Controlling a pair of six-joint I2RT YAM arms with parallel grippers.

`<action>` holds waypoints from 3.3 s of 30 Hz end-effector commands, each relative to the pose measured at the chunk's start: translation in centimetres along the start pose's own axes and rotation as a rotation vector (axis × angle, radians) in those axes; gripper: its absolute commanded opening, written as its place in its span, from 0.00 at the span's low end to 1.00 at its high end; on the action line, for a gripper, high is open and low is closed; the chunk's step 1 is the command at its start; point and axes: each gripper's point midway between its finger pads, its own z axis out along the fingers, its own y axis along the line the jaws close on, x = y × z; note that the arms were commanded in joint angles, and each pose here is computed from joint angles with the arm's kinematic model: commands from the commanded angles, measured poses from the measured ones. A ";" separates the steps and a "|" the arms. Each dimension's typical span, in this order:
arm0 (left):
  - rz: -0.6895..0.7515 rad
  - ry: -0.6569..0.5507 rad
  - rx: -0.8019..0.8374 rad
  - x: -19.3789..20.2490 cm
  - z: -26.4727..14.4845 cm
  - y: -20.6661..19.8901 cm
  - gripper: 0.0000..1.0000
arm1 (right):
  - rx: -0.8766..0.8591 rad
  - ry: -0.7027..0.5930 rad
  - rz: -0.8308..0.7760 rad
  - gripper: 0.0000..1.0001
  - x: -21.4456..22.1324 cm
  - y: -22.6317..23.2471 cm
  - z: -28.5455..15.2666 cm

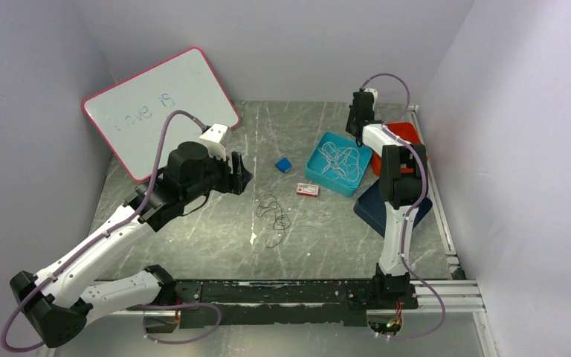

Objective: Untangle the cables

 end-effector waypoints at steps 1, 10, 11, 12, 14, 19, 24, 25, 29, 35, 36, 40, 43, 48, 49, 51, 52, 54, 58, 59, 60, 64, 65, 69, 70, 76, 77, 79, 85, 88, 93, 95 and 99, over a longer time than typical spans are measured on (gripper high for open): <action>0.000 -0.016 -0.016 -0.3 -0.3 0.5 0.70 | -0.001 -0.090 0.001 0.02 -3.2 0.2 -1.3; -0.004 -0.017 -0.011 -0.2 -0.3 0.4 0.70 | 0.047 -0.196 0.059 0.00 -7.2 -3.9 -6.3; -0.005 -0.017 -0.008 -0.2 -0.2 0.3 0.70 | 0.057 -0.199 0.070 0.00 -7.3 -4.6 -6.7; -0.004 -0.016 -0.005 -0.2 -0.2 0.3 0.70 | 0.068 -0.203 0.081 0.00 -7.3 -5.5 -7.1; -0.002 -0.013 0.002 -0.2 -0.1 0.2 0.70 | 0.089 -0.203 0.103 0.00 -7.1 -7.2 -7.6; 0.000 -0.014 0.010 -0.3 0.0 0.0 0.70 | 0.100 -0.147 0.144 0.00 -4.8 -10.1 -6.6; 0.002 -0.015 0.007 -0.3 -0.1 0.1 0.70 | 0.069 -0.049 0.171 0.00 -1.3 -11.0 -3.8; 0.002 -0.016 0.007 -0.4 -0.1 0.0 0.70 | 0.058 -0.035 0.172 0.00 -1.0 -11.0 -3.5; 0.004 -0.017 0.004 -0.5 -0.1 0.1 0.70 | 0.037 0.037 0.167 0.00 1.7 -10.7 -1.5; 0.000 -0.016 0.004 -0.4 -0.1 0.1 0.70 | 0.042 0.089 0.151 0.00 3.5 -10.9 -0.4; 0.002 -0.016 0.005 -0.4 -0.2 0.1 0.70 | 0.040 0.090 0.149 0.02 3.5 -10.8 -0.4; 0.003 -0.020 0.000 -0.5 -0.3 0.2 0.70 | 0.043 0.048 0.160 0.16 1.9 -10.8 -1.3; 0.004 -0.022 0.001 -0.6 -0.3 0.2 0.70 | 0.051 0.018 0.154 0.32 0.0 -11.0 -2.1; 0.003 -0.021 0.008 -0.5 -0.2 0.1 0.70 | 0.088 -0.038 0.143 0.49 -2.6 -11.8 -4.1; 0.002 -0.022 0.009 -0.5 -0.2 0.0 0.70 | 0.093 -0.047 0.142 0.51 -2.9 -11.9 -4.5; 0.000 -0.022 0.009 -0.4 -0.2 0.1 0.70 | 0.090 -0.067 0.147 0.54 -3.6 -11.9 -5.1; -0.002 -0.022 0.010 -0.4 -0.2 0.0 0.70 | 0.087 -0.076 0.150 0.55 -3.9 -11.9 -5.5; -0.002 -0.019 0.013 -0.3 -0.2 0.0 0.70 | 0.082 -0.089 0.157 0.57 -4.5 -11.8 -6.2; -0.004 -0.015 0.013 -0.1 -0.2 0.0 0.70 | 0.041 -0.126 0.190 0.58 -5.7 -11.1 -7.7; -0.004 -0.014 0.013 -0.1 -0.2 0.0 0.70 | 0.030 -0.135 0.200 0.58 -6.0 -10.9 -8.1; -0.004 -0.011 0.013 0.0 -0.1 0.0 0.70 | 0.021 -0.147 0.207 0.58 -6.4 -10.8 -8.6; -0.006 -0.005 0.018 0.2 0.0 0.0 0.70 | 0.025 -0.171 0.219 0.58 -7.1 -10.9 -10.0; -0.005 -0.002 0.020 0.2 0.1 -0.1 0.70 | 0.029 -0.181 0.223 0.58 -7.3 -11.0 -10.3; -0.009 0.006 0.025 0.6 0.4 -0.2 0.71 | -0.004 -0.225 0.247 0.58 -8.1 -10.4 -12.4; -0.010 0.012 0.027 0.8 0.6 -0.2 0.71 | -0.024 -0.231 0.246 0.58 -8.4 -9.9 -12.9; -0.007 0.069 0.029 2.3 2.0 -0.2 0.71 | -0.140 -0.238 0.153 0.59 -8.0 -4.3 -16.5; -0.007 0.079 0.022 2.6 2.2 0.0 0.71 | -0.164 -0.240 0.137 0.59 -7.8 -3.3 -17.2; -0.007 0.108 0.005 3.4 2.7 0.3 0.71 | -0.203 -0.229 0.102 0.59 -6.9 -1.3 -18.5; 0.000 0.204 -0.024 6.2 4.3 1.1 0.70 | -0.414 -0.137 0.034 0.59 -1.7 5.2 -23.0; -0.046 0.250 -0.024 7.6 4.9 0.9 0.69 | -0.525 -0.046 -0.022 0.58 2.0 8.1 -25.0; -0.081 0.284 -0.015 8.8 5.7 0.6 0.67 | -0.735 0.112 -0.093 0.58 8.4 11.5 -29.1; -0.090 0.287 -0.012 8.9 5.9 0.5 0.67 | -0.803 0.143 -0.114 0.58 10.1 12.3 -30.6; -0.099 0.296 0.000 9.3 6.4 0.3 0.67 | -0.901 0.202 -0.119 0.59 13.2 13.2 -32.5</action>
